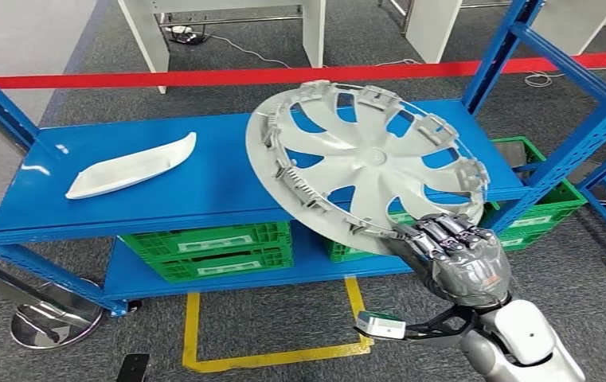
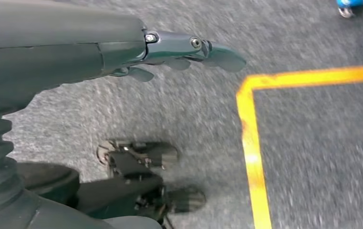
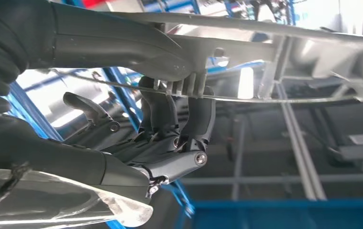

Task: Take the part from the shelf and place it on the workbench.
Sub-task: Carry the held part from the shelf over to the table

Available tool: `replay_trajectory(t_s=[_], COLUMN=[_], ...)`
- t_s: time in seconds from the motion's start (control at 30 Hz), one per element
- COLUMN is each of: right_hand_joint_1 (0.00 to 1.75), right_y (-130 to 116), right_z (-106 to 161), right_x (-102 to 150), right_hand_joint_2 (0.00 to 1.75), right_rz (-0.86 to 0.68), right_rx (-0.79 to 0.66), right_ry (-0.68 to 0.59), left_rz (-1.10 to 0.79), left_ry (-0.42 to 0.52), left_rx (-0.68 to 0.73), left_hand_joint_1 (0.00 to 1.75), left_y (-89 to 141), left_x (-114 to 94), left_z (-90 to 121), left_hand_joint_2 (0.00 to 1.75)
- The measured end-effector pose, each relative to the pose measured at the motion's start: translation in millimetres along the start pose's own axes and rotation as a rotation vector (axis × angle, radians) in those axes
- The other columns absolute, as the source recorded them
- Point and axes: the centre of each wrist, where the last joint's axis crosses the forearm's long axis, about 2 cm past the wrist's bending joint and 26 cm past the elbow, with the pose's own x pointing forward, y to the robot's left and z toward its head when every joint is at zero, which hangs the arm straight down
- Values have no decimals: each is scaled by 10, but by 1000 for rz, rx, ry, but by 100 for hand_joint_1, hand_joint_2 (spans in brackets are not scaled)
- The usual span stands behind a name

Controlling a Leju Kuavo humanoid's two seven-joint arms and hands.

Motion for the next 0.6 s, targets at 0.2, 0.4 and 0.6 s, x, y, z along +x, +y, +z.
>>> replay_trajectory(t_s=[0.2, 0.4, 0.6], right_hand_joint_1=[175, 175, 175], right_y=[-60, -98, -166], right_z=[-26, -61, -109], right_x=[1, -1, 5], right_hand_joint_2=[175, 175, 175], right_rz=[23, 34, 29], right_rx=[-21, -41, -94], right_ry=[-5, 2, 0], left_rz=[-4, -6, -10], left_ry=[-1, -1, 7], left_rx=[-3, -2, 2], left_hand_joint_1=[0, 0, 0], left_y=[-14, -12, 0], left_x=[5, 4, -35], left_z=[3, 3, 21], left_hand_joint_2=[175, 175, 175])
